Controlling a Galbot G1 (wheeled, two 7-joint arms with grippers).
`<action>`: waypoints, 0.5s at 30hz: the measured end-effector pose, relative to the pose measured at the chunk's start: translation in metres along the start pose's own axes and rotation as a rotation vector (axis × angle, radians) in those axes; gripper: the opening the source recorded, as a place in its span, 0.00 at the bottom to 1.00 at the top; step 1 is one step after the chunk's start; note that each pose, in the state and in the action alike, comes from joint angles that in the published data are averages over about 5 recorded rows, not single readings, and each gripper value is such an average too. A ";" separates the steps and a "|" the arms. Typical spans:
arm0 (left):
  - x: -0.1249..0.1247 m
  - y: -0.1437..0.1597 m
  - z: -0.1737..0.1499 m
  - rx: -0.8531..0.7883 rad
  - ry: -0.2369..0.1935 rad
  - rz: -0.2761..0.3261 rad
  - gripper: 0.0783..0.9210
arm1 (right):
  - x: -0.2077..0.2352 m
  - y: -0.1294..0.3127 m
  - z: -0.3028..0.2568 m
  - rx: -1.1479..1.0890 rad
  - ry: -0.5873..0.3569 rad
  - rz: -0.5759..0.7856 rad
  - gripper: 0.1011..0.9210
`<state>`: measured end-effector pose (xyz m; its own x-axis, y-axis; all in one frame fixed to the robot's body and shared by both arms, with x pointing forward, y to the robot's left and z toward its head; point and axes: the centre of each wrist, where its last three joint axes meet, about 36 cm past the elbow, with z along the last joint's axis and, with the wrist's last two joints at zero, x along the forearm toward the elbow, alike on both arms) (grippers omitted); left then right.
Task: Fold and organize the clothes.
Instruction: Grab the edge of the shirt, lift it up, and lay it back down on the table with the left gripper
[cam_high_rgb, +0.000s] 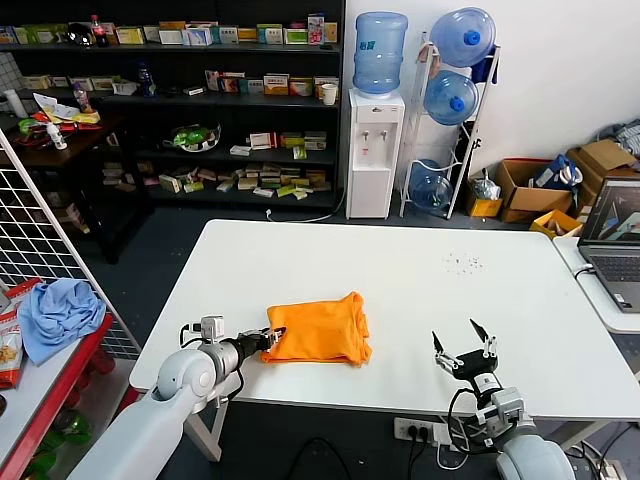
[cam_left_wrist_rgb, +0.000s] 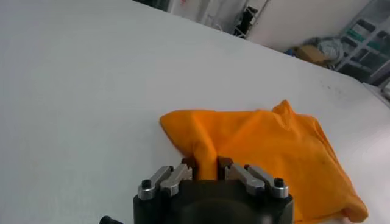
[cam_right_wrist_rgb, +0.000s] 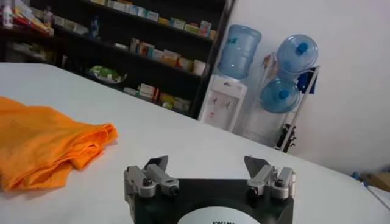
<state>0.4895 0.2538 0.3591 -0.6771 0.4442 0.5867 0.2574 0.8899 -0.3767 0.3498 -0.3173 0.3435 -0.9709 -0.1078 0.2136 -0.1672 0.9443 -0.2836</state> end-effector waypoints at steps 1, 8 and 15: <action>0.001 0.000 0.000 0.001 -0.005 -0.001 0.24 | -0.001 0.001 0.000 0.000 -0.001 0.000 0.88; 0.017 0.002 -0.001 0.004 -0.039 -0.036 0.07 | -0.007 0.007 -0.002 -0.001 -0.007 0.007 0.88; 0.044 0.029 -0.011 -0.027 -0.051 -0.153 0.06 | -0.017 0.014 -0.005 0.002 -0.020 0.001 0.88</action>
<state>0.4747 0.3006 0.3821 -0.7436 0.2983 0.5984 0.1666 0.9494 -0.2662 0.3649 -0.3008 0.3411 -0.9744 -0.1131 0.1944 -0.1665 0.9437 -0.2858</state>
